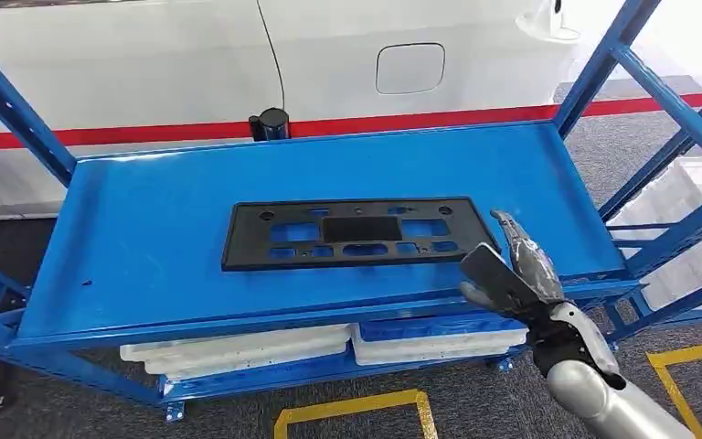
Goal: Take the parts from the cabinet and place them on the table.
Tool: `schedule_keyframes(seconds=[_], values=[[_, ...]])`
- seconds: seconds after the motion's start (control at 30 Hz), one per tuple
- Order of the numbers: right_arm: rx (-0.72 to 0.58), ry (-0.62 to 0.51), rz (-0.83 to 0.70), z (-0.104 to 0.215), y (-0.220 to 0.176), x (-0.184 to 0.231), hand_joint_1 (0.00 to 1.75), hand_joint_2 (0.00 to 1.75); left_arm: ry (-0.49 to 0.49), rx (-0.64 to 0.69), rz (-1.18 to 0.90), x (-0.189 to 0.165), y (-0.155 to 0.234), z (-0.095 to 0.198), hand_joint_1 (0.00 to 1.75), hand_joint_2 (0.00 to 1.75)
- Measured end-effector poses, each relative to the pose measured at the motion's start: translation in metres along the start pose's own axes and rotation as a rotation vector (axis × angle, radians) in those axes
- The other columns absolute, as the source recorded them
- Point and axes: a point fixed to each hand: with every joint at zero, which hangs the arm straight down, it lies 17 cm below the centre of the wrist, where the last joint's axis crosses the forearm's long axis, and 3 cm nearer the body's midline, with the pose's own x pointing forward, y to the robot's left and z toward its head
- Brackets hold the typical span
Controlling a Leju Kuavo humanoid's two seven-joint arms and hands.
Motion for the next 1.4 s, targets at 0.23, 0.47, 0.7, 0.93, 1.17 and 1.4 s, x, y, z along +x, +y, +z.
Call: schedule_keyframes(seconds=[0.23,0.47,0.7,0.93,1.17,1.4], values=[[-0.078,-0.065,0.420,-0.004,-0.015,0.017,0.00,1.75,0.006,-0.007,-0.013,-0.001,-0.002,0.000,0.00,0.00],[-0.113,-0.172,0.759,-0.013,-0.021,0.054,0.00,1.75,0.010,-0.013,-0.009,0.000,-0.006,0.001,0.00,0.00],[-0.101,-0.244,0.821,-0.018,-0.011,0.079,0.00,1.75,0.006,-0.024,-0.004,0.003,-0.013,0.002,0.00,0.00],[-0.034,-0.331,0.827,-0.019,0.017,0.094,0.00,1.75,0.015,-0.027,0.001,0.003,-0.015,0.002,0.00,0.00],[0.007,-0.348,0.816,-0.021,0.039,0.095,0.00,1.75,0.017,-0.025,0.002,0.002,-0.015,0.002,0.00,0.00],[0.041,-0.350,0.773,-0.020,0.056,0.093,0.00,1.75,0.022,-0.025,0.004,0.002,-0.015,0.002,0.00,0.00]])
